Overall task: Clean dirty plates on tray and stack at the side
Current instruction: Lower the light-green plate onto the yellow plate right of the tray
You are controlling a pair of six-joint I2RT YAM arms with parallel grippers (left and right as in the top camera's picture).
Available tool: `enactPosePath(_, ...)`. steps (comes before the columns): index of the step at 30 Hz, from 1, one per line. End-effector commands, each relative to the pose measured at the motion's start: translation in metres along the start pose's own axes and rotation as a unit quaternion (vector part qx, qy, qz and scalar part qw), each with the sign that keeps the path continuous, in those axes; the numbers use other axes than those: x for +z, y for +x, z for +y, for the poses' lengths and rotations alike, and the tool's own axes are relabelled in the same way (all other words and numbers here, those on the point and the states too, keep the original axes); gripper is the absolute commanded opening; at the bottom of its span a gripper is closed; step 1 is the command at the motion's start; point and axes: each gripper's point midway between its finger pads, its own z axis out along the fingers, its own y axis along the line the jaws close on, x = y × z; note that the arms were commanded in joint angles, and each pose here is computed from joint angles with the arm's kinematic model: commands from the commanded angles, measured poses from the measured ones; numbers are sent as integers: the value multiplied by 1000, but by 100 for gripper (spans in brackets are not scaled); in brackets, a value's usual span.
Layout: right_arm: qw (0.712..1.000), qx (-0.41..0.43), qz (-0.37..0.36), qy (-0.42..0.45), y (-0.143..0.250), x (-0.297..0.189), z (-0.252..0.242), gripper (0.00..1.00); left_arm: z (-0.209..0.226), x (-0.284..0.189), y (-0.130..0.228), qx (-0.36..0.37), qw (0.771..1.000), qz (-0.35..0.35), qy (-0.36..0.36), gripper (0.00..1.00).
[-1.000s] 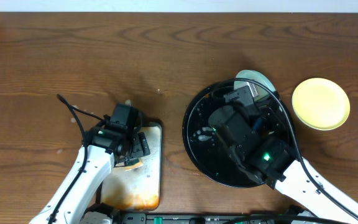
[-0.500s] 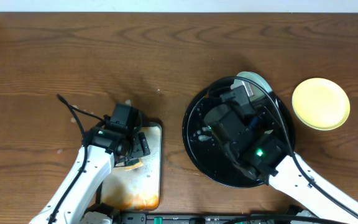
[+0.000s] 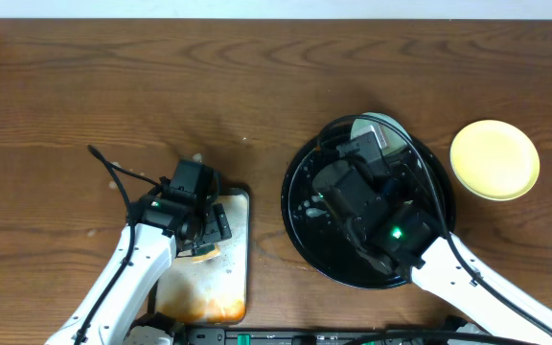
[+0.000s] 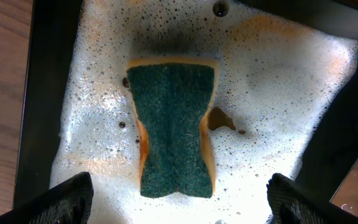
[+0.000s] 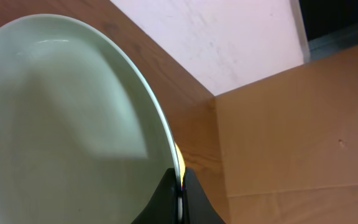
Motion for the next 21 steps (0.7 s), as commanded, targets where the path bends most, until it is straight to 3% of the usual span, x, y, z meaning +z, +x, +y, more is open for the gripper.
enactPosePath(1, 1000, 24, 3, -11, 0, 2, 3, 1, 3, 1, 1, 3, 1000, 2, -5, 90)
enactPosePath(12, 992, 91, 62, -62, 24, 25, 11, 1, 3, 1, 1, 3, 1000, 2, -5, 90)
enactPosePath(21, 928, 264, 168, -204, 59, 66, 27, 1, 3, 1, 1, 3, 1000, 2, -5, 90)
